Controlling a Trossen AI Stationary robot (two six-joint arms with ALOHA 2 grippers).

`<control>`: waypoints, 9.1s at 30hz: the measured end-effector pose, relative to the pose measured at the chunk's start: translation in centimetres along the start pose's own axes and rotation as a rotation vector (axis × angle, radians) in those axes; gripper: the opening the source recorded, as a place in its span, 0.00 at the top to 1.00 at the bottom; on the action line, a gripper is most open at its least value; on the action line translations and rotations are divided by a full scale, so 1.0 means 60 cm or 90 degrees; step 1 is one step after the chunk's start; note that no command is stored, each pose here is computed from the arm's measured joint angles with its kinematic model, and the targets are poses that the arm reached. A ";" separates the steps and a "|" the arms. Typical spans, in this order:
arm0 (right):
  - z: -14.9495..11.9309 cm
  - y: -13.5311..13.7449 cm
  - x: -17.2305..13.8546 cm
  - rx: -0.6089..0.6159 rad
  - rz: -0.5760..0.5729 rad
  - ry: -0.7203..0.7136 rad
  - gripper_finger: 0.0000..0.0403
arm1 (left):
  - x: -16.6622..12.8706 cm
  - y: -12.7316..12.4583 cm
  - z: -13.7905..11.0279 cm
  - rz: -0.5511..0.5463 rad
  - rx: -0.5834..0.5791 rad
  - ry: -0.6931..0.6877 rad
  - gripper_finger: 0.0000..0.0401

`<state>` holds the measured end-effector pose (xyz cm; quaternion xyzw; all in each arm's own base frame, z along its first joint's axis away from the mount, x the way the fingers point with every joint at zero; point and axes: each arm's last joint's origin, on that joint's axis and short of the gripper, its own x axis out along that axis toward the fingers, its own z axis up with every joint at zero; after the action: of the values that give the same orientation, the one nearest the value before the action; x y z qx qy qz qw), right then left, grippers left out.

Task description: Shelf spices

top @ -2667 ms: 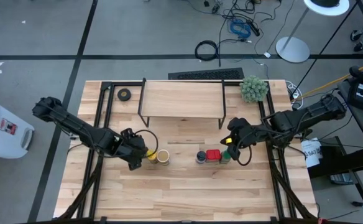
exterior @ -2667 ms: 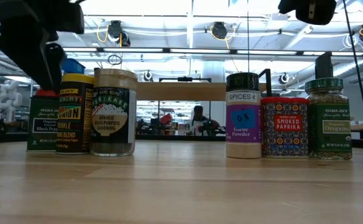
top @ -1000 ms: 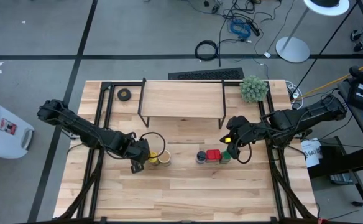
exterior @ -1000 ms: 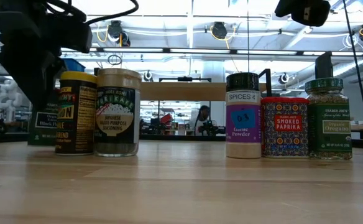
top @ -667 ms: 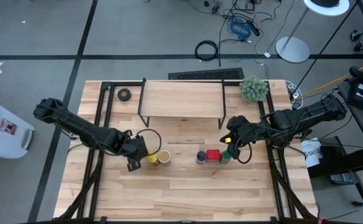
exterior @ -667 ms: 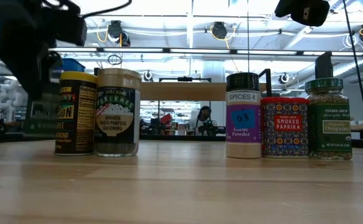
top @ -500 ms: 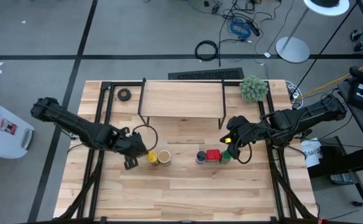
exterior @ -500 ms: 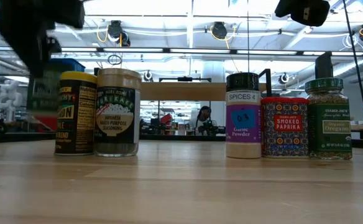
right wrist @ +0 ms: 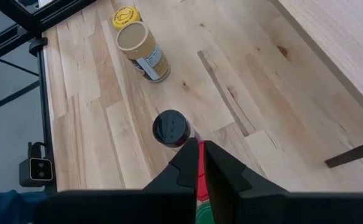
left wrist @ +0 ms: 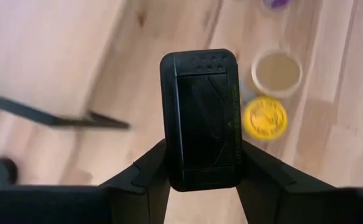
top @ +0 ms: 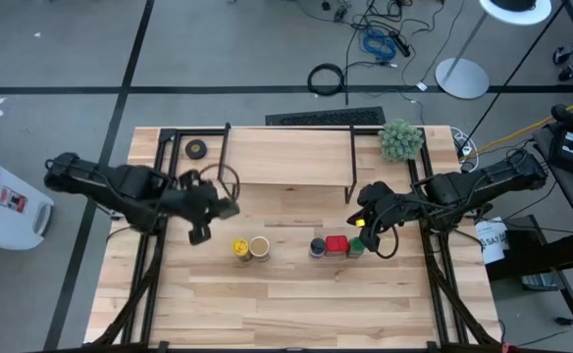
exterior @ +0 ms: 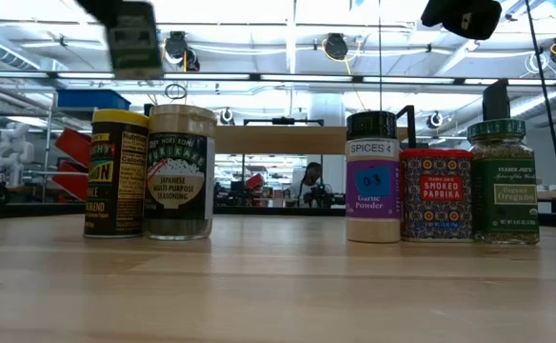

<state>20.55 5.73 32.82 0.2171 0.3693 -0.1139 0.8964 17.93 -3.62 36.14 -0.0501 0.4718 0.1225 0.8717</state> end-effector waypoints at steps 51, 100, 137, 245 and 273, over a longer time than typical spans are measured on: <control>0.014 0.012 -0.001 0.073 0.048 -0.051 0.97 | 0.086 0.271 0.095 -0.058 0.241 0.093 0.60; 0.018 0.012 -0.001 0.092 0.054 -0.064 0.97 | 0.008 0.217 0.171 0.024 0.091 0.002 0.42; 0.113 -0.047 0.001 0.042 0.283 -0.128 0.97 | -0.041 -0.092 0.079 -0.058 -0.247 -0.038 0.42; 0.145 0.087 0.406 -0.252 0.150 0.061 0.01 | 0.062 -0.080 -0.038 -0.023 -0.197 -0.080 0.29; 0.207 0.112 0.339 -0.240 0.141 0.067 0.03 | 0.045 0.200 0.077 0.072 0.094 -0.094 0.29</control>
<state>44.87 4.90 28.24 0.0911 0.4045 0.0680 0.9075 19.96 9.32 36.78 0.0498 0.4162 0.1398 0.8971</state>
